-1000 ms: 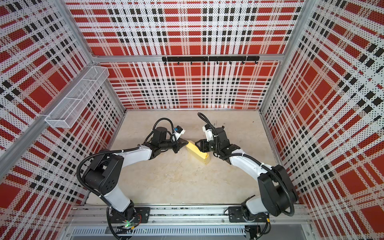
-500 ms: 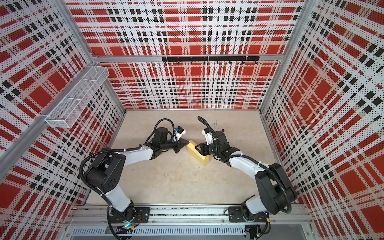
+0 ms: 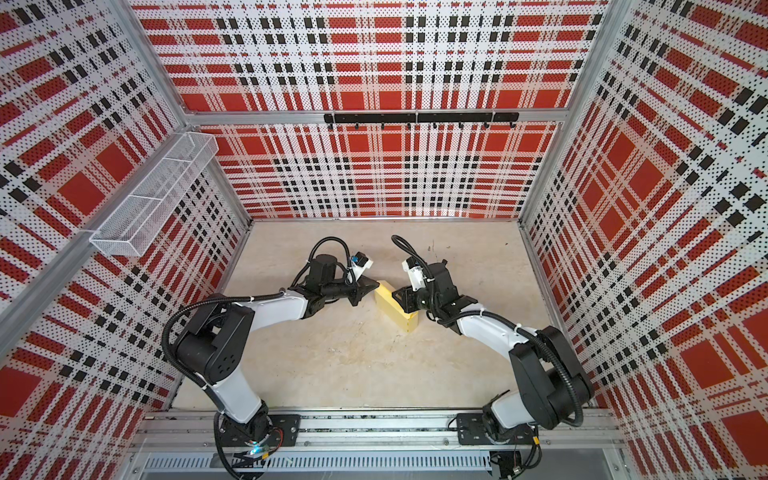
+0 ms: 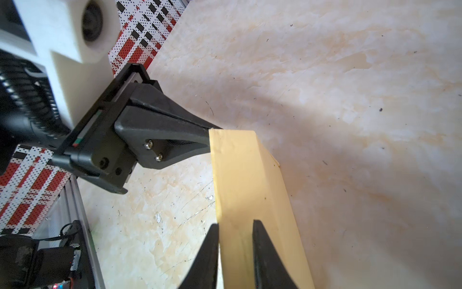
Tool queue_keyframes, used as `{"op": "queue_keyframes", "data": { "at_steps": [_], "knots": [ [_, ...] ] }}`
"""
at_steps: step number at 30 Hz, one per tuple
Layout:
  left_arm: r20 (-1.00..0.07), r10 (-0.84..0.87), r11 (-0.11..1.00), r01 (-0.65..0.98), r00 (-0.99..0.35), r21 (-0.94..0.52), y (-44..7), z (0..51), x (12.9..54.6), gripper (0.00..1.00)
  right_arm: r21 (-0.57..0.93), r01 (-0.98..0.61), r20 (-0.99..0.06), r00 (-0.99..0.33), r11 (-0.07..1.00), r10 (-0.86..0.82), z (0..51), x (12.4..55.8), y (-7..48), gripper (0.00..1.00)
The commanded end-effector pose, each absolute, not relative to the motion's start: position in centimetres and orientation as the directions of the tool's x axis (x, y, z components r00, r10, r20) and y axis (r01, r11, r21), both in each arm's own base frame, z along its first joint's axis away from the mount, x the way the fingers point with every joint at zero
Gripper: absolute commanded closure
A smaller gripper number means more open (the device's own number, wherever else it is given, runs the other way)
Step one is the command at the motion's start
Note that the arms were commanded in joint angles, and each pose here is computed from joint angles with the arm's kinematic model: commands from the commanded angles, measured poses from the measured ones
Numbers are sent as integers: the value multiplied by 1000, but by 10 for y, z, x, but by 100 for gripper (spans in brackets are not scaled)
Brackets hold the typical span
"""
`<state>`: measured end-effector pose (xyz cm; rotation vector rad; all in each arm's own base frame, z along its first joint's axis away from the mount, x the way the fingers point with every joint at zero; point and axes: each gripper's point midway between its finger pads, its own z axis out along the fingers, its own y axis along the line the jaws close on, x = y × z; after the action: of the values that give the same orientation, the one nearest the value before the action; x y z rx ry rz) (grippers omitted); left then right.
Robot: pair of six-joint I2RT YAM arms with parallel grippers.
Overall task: Fold the paper box
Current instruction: 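Hold the upright yellow box with the right gripper while the left moves beside it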
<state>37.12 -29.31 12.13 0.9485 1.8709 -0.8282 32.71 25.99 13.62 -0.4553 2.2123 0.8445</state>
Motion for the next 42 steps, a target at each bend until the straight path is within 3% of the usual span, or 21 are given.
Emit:
{"op": "queue_keyframes", "data": {
  "at_steps": [1,9,24,28,35,40,42],
  "knots": [
    [-835,335,508,830,-437,-230,-289,89,360,100,367,-527,-713,-689,766,-131,110,320,253,76],
    [-834,330,517,824,-443,-233,-284,90,359,97,323,-522,-714,-682,790,-159,96,315,253,80],
    [-825,334,524,818,-455,-239,-269,90,341,73,296,-506,-703,-690,810,-174,77,314,250,82],
    [-833,302,528,809,-464,-259,-265,106,339,71,288,-524,-701,-685,802,-196,74,312,256,82],
    [-797,232,587,733,-558,-343,-253,158,353,76,266,-541,-702,-676,798,-225,71,308,262,82],
    [-747,231,600,696,-624,-395,-259,181,353,96,260,-539,-698,-678,802,-230,67,307,263,82],
    [-746,241,595,702,-621,-392,-268,187,353,100,253,-548,-704,-669,797,-236,69,307,265,82]
  ]
}}
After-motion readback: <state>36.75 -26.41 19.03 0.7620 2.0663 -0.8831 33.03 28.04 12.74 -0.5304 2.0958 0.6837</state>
